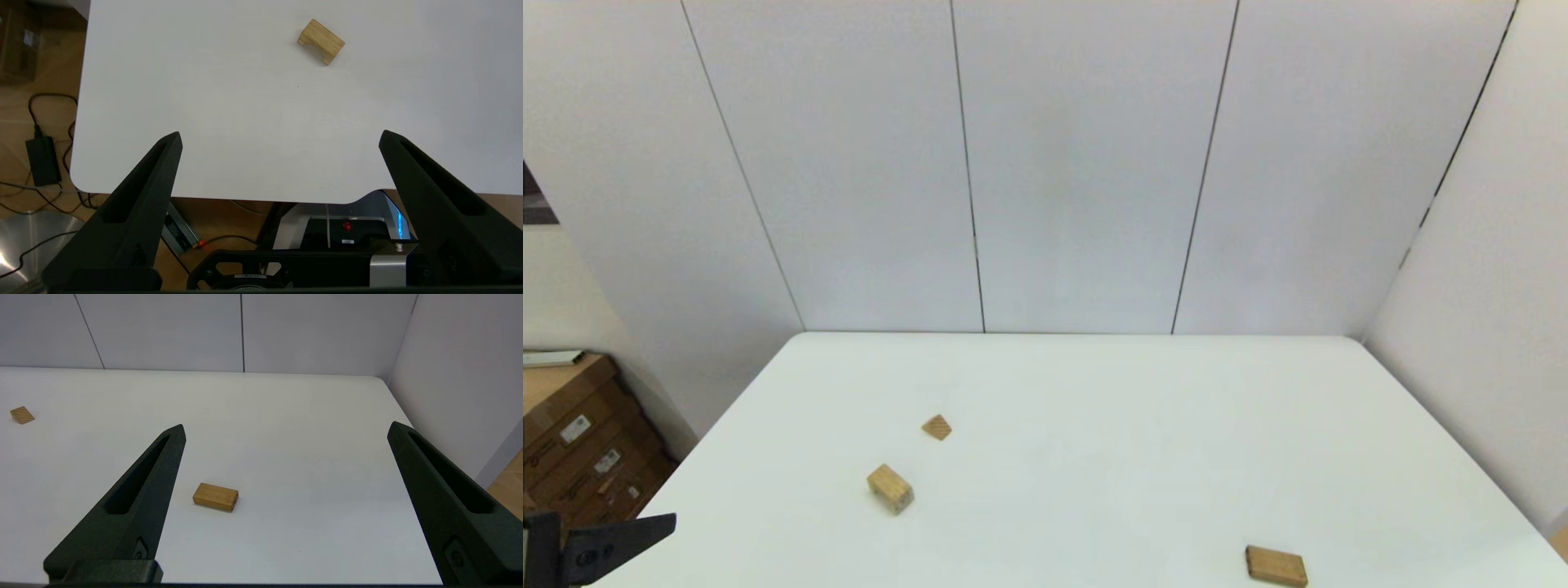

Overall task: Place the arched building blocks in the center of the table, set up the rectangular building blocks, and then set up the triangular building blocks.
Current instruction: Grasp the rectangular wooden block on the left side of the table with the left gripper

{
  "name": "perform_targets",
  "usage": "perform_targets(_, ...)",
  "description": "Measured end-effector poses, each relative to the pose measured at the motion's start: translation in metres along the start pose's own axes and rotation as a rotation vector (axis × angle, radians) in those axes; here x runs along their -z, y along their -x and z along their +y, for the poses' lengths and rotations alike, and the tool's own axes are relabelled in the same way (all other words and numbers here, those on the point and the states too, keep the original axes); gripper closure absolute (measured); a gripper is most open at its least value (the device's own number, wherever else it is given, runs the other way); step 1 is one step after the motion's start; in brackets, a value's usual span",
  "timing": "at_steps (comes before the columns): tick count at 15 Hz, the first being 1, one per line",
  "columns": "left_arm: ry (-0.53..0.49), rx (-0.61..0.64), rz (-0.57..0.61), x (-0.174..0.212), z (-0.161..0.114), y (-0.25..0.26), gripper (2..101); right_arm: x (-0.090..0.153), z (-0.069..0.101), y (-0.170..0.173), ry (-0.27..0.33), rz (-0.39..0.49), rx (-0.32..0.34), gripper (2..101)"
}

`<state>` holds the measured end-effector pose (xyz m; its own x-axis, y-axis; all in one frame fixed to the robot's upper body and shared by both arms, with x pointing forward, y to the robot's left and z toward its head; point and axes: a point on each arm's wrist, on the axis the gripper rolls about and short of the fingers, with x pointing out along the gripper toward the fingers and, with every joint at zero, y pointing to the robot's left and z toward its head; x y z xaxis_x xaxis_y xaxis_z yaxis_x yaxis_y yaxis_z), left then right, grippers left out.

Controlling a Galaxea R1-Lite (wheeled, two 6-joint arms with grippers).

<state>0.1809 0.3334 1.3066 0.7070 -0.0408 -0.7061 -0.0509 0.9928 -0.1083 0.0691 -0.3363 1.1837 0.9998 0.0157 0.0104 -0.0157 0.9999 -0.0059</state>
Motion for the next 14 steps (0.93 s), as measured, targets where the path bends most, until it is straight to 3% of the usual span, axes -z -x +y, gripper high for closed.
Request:
perform_targets(4,0.035,-0.010,0.089,-0.015,-0.001,-0.021,5.4,0.000,0.000,0.000,0.000,0.000,0.000,4.3)
perform_targets(8,0.167,-0.022,0.219,-0.029,-0.006,-0.053,5.4,0.000,0.000,0.000,0.000,0.000,0.000,4.3)
perform_targets(14,0.371,-0.061,0.395,-0.041,-0.044,-0.106,5.4,0.000,0.000,0.000,0.000,0.000,0.000,4.3)
